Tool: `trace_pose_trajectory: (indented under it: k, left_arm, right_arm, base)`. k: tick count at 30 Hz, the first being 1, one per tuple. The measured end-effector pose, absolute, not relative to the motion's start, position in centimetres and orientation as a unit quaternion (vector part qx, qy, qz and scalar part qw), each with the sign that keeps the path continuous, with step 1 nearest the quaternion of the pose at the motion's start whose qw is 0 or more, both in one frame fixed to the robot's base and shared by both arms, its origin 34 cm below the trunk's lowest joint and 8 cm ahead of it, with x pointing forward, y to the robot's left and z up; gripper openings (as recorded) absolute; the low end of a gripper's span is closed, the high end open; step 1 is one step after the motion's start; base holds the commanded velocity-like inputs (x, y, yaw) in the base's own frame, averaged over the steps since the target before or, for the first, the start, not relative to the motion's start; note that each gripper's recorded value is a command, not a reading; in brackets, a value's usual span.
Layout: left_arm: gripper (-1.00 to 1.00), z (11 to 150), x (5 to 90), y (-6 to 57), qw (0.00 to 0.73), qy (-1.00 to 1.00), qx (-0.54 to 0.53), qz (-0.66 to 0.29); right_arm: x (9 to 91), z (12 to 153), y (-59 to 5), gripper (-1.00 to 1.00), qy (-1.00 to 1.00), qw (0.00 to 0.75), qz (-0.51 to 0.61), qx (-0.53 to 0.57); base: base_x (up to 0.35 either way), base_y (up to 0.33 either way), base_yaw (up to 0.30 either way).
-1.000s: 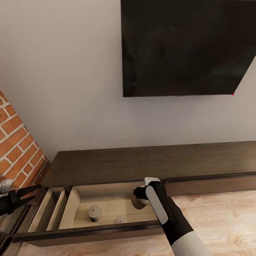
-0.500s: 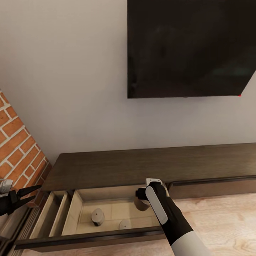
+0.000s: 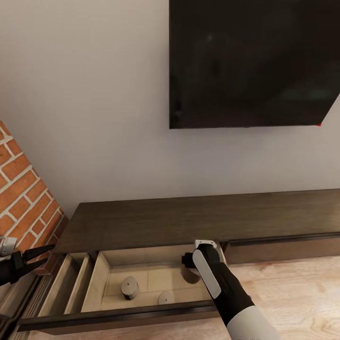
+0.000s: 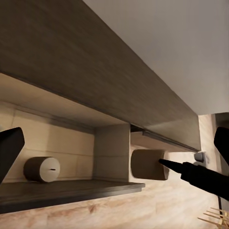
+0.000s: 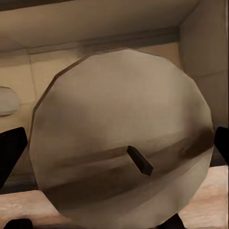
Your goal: Place each of the two pumpkins and all three candles from the living room inside a cabinet in the living room (use any cabinet), then make sure every cabinet is closed, and position the cauldron so it is next to a table in the living room.
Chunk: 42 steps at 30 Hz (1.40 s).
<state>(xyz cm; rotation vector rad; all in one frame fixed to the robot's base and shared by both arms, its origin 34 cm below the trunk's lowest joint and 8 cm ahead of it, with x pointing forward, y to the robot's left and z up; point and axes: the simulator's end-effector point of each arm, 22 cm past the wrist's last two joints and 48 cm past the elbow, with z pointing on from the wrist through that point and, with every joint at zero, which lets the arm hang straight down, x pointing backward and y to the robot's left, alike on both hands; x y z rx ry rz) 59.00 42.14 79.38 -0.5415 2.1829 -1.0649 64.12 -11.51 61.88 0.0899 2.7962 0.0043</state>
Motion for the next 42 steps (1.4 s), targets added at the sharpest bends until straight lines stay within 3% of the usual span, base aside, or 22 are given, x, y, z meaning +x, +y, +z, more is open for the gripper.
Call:
trace_pose_trajectory:
  k: [16, 42]
  left_arm:
    - [1.0, 79.1, 57.8, 40.0, 0.329, 0.795, -0.178, -0.477]
    - [1.0, 74.2, 57.0, 39.8, 0.329, 0.793, -0.176, -0.482]
  right_arm:
    - [64.0, 57.4, -12.3, -1.0, 0.98, 0.19, -0.024, 0.056]
    - [63.3, 52.1, -12.0, -1.0, 0.979, 0.196, -0.026, 0.052]
  base:
    - [0.0, 0.0, 0.0]
    - [0.0, 0.0, 0.0]
